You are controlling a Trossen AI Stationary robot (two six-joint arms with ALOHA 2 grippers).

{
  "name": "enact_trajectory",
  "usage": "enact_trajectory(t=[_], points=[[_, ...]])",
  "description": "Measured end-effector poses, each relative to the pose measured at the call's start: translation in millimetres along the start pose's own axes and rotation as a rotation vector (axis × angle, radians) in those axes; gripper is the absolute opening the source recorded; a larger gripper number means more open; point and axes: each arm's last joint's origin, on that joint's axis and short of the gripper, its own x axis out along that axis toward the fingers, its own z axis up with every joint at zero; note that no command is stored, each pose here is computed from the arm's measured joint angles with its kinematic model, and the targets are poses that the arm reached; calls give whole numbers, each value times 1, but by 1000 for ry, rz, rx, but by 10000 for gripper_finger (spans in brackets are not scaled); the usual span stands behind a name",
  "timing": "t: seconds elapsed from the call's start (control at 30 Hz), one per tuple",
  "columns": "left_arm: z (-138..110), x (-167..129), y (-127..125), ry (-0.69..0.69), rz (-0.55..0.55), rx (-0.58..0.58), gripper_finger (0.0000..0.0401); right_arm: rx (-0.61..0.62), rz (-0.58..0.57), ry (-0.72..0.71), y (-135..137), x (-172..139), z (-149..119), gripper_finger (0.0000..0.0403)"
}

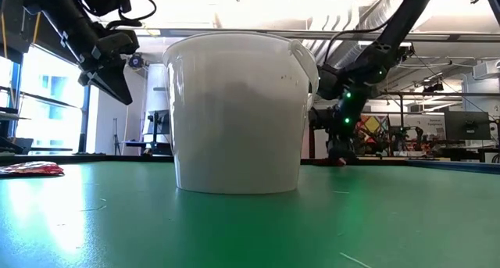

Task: Sort candy by brand, put in halloween buckets
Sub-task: Put the red candy into the green bucket

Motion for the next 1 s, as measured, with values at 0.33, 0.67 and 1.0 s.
enact_trajectory(t=[0.33, 0.67, 1.0], points=[[0, 0, 0, 3, 1, 1, 11, 23, 39, -7, -3, 3, -4, 40], [-2, 0, 1, 17, 6, 3, 11, 94, 46, 1, -9, 0, 2, 4], [-2, 0, 1, 17, 6, 3, 11, 258, 222, -51, -36, -22, 29, 1]])
